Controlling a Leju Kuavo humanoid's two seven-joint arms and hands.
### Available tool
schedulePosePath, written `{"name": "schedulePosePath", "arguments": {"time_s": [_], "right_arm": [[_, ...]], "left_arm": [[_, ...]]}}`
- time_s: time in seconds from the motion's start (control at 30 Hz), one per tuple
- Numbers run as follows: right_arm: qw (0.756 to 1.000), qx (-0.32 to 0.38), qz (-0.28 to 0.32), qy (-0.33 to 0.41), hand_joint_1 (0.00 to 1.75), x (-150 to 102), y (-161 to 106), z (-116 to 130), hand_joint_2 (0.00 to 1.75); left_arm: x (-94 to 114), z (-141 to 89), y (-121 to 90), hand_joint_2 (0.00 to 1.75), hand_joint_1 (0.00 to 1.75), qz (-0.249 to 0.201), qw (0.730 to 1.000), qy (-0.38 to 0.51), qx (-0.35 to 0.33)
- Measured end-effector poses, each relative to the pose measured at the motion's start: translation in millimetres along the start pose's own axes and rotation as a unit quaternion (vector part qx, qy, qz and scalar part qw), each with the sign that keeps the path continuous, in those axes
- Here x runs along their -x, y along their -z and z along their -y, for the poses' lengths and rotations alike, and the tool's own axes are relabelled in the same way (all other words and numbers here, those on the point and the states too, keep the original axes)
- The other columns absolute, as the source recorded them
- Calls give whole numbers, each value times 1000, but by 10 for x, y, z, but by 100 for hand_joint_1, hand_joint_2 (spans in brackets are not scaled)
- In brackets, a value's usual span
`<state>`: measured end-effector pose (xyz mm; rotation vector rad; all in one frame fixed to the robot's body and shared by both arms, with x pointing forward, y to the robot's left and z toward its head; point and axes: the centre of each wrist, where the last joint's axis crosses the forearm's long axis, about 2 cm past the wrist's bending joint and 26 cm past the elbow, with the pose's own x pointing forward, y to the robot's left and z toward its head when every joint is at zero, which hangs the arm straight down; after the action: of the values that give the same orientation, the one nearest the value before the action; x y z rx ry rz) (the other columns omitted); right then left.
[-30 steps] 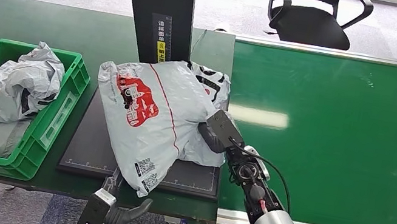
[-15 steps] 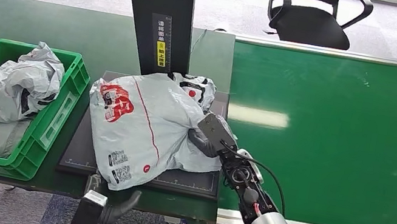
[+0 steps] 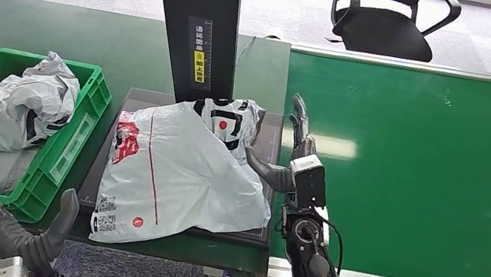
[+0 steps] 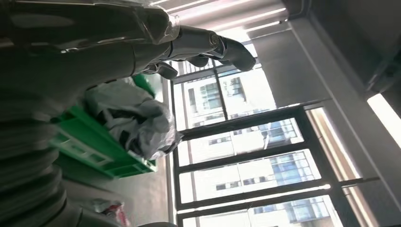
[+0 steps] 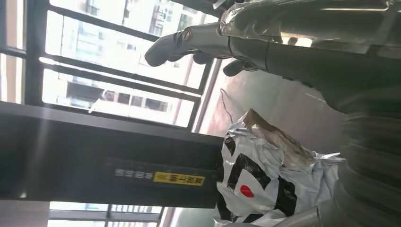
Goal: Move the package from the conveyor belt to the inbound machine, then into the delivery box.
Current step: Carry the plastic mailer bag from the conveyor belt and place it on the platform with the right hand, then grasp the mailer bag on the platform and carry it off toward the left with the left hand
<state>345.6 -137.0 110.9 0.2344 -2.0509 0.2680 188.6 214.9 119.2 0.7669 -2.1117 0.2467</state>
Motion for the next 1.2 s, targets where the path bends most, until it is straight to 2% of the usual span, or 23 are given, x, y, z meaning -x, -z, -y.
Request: {"name": "schedulePosePath", "arguments": {"time_s": [0.27,0.33,0.4,0.57,0.83,0.97,1.2], "right_arm": [[996,47,46,57,0,-216,-312,-127,175],[995,49,53,67,0,-251,-342,-137,175],[994,50,57,75,0,-281,-382,-149,175],[992,53,63,94,0,-329,-477,-167,175],[990,47,65,117,0,-334,-495,-156,175],[989,45,66,126,0,-334,-478,-155,175],[988,45,65,135,0,-330,-488,-160,175]], "left_arm": [[-184,-140,211,175,0,85,995,43,-8],[-185,-142,218,175,0,107,992,71,10],[-150,-56,146,175,0,124,984,109,60],[-14,296,-73,175,0,93,964,166,187],[267,656,-259,175,0,67,903,263,333],[385,764,-302,175,0,59,881,288,371],[540,949,-273,175,0,39,872,290,392]]}}
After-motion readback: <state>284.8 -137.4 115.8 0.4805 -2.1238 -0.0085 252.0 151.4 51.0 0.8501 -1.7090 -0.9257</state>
